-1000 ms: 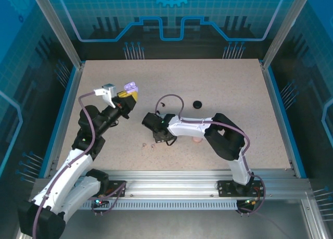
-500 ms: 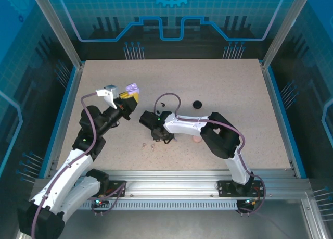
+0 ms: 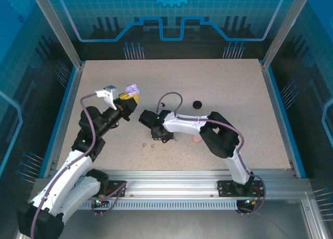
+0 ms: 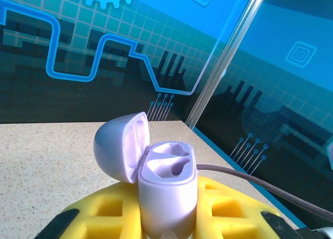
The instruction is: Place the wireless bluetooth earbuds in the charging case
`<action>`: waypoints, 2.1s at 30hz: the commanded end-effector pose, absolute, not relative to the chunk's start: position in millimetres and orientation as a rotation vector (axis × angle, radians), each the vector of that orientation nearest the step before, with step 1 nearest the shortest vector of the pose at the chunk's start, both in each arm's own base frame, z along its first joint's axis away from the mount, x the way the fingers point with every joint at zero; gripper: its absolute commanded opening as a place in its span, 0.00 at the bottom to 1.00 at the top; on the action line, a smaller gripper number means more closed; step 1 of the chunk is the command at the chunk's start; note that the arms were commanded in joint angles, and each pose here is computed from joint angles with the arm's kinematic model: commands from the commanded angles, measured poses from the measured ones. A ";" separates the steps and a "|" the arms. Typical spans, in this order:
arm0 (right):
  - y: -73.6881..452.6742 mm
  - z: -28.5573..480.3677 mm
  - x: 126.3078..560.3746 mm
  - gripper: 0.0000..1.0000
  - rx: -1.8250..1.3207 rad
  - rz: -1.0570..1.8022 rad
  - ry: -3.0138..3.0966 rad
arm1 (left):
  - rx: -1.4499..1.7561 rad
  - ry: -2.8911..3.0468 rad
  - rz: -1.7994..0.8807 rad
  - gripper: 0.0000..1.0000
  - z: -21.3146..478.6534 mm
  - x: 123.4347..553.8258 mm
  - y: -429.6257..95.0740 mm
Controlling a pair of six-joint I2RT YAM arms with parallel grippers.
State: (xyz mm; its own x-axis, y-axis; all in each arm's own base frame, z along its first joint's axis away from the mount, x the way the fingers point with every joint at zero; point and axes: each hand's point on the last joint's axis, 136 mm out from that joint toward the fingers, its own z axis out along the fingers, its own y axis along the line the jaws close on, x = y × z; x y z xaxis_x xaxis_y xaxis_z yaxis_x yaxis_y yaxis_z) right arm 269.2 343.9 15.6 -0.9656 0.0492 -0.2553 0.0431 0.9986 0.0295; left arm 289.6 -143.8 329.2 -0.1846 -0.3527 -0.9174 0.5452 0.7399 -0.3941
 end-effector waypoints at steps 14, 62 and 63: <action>337.6 62.7 292.1 0.09 -0.051 0.160 2.729 | 0.201 1.516 -0.781 0.00 323.4 286.7 -148.1; 303.1 370.4 261.6 0.10 -0.760 0.832 1.663 | 0.834 0.989 -0.785 0.00 317.3 282.5 -259.8; 304.6 368.9 262.2 0.10 -0.765 0.828 1.666 | 0.837 0.991 -0.788 0.00 316.4 282.2 -260.5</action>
State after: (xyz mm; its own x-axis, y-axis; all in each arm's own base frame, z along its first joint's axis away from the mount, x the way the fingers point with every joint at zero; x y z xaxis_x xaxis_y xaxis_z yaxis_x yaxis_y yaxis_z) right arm 266.8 299.7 359.8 -0.2715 -0.0799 -0.9591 -0.7995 0.5736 0.1786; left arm 291.3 -254.7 299.3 0.2605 -0.1571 -0.9526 0.8587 0.4888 0.1542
